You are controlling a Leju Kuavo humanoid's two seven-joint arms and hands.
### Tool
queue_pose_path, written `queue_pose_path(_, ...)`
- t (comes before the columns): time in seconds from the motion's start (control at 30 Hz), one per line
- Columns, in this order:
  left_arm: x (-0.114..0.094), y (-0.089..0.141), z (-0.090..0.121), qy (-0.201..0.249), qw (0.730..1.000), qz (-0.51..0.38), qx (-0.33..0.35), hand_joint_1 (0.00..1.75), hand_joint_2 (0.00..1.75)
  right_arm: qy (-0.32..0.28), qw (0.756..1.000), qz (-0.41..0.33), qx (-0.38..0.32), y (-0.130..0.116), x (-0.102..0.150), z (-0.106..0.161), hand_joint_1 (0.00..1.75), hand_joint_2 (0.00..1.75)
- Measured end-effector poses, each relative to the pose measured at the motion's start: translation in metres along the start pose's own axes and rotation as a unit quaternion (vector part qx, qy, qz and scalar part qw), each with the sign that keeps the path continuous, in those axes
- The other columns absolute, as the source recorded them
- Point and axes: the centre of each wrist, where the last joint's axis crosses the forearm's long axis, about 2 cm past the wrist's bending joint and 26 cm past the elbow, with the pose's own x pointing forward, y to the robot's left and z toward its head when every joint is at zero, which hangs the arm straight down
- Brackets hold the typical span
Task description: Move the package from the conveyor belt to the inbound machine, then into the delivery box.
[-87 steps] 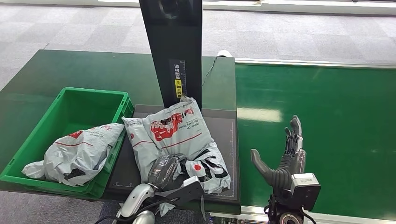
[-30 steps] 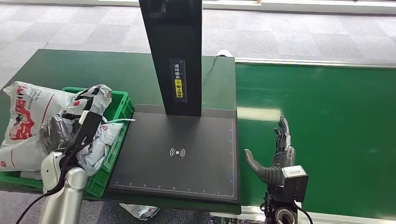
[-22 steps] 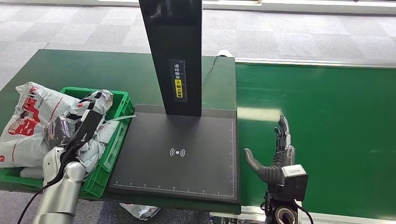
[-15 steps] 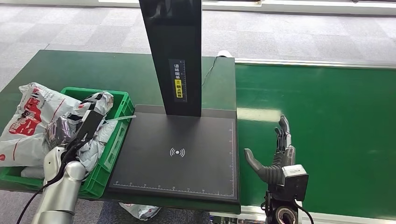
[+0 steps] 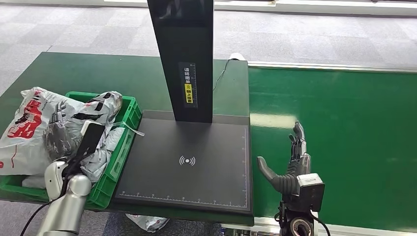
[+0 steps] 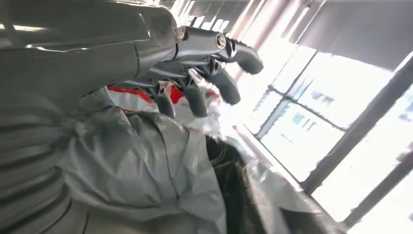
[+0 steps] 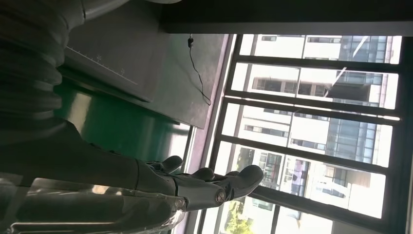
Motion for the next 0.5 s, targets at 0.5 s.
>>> queue_pose_path(0.5,0.04,-0.004,0.043,-0.095,0.986,0.134,0.015,0.0,1.75,0.001,1.0,-0.008,0.004,0.005,-0.002,-0.001,0.0,1.75)
